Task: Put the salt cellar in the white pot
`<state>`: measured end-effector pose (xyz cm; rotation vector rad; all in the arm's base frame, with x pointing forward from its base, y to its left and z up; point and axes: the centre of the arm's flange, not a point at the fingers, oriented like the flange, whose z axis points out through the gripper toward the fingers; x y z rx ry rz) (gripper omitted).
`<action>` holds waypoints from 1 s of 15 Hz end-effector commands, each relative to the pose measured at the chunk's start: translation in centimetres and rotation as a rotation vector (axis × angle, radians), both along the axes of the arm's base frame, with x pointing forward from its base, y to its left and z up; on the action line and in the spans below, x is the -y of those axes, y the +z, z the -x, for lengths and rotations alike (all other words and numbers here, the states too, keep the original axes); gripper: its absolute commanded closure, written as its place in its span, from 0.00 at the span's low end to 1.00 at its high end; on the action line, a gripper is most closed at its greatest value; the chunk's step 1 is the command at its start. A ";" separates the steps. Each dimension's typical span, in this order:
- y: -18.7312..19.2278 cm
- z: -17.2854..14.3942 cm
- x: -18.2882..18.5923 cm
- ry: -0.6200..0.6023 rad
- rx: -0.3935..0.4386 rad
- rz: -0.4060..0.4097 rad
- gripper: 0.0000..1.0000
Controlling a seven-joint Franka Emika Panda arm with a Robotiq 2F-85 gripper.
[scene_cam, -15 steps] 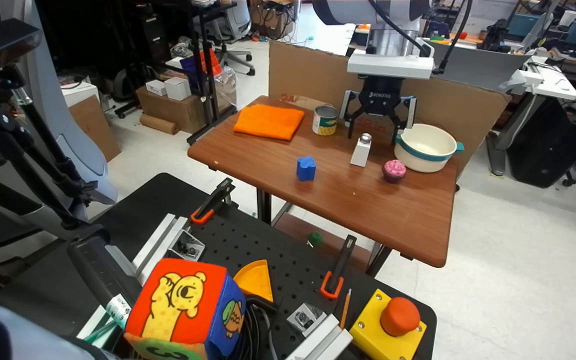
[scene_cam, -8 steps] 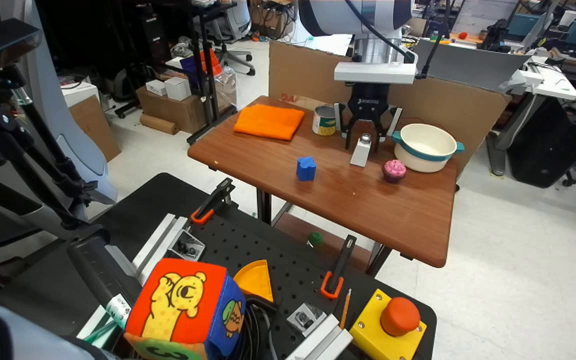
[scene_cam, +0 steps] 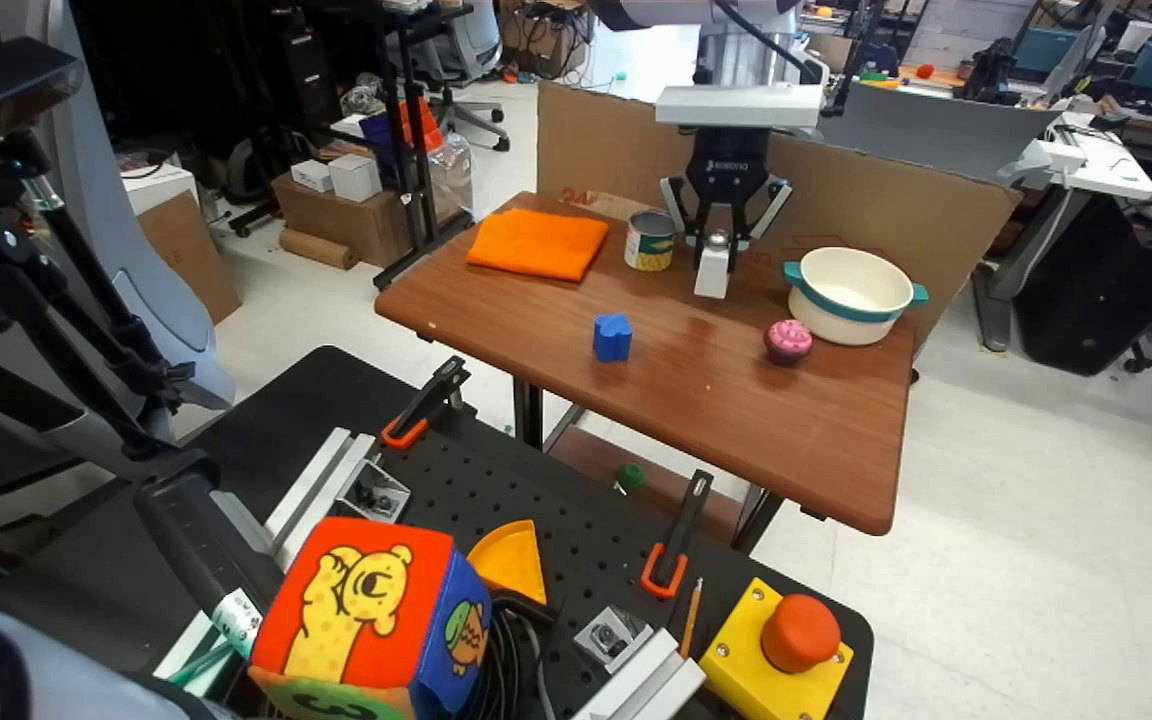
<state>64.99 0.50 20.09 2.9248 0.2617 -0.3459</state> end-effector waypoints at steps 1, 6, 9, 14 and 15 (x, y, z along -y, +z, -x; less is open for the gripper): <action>7.0 2.1 0.3 -0.007 0.089 -0.077 0.90; 13.0 -0.4 4.9 -0.152 0.161 -0.148 0.90; 14.7 -2.2 8.6 -0.213 0.157 -0.168 0.90; 15.7 -4.4 12.6 -0.270 0.107 -0.147 0.90; 15.6 -5.2 13.2 -0.287 0.103 -0.146 0.90</action>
